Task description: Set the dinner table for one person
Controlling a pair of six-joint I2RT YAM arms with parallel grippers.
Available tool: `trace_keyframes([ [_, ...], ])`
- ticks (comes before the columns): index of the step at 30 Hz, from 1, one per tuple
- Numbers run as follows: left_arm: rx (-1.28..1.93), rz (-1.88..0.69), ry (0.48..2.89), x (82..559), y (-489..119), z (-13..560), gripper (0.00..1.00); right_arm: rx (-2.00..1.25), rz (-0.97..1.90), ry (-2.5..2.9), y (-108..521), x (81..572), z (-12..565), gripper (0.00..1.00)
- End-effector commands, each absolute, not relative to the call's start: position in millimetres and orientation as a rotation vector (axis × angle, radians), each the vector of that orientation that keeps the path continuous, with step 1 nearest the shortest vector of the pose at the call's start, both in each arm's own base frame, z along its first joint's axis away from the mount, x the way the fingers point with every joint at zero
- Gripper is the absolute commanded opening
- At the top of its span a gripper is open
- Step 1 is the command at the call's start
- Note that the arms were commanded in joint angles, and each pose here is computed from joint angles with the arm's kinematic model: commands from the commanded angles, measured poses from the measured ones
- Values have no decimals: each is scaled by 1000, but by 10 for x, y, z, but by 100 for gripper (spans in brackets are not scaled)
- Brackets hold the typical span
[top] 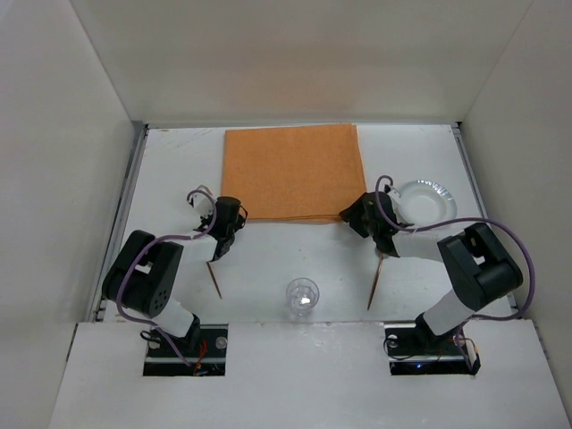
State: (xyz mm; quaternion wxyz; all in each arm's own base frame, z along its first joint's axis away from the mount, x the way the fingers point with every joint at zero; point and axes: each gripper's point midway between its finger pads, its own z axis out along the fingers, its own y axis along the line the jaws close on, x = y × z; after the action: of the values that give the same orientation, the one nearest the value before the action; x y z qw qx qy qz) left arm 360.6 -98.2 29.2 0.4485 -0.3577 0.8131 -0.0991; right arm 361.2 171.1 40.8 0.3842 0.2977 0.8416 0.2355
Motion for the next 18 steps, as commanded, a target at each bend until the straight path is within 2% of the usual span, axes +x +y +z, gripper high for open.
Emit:
trace_keyframes([
  [1,-905,-276,1990,3628,-969,272,29,824,606,2072,1702,3814,550,53],
  [4,-908,-277,1982,3637,-944,255,25,843,594,2067,1677,3877,538,47],
  [9,-903,-301,2000,3649,-970,231,17,886,592,2041,1654,3921,530,23],
  [12,-892,-306,2005,3640,-966,226,10,889,595,2032,1627,3910,541,13],
  [15,-885,-344,2008,3597,-982,251,7,882,578,2001,1554,3843,607,7],
  [18,-884,-377,2012,3495,-949,294,5,868,559,1979,1481,3705,674,7],
])
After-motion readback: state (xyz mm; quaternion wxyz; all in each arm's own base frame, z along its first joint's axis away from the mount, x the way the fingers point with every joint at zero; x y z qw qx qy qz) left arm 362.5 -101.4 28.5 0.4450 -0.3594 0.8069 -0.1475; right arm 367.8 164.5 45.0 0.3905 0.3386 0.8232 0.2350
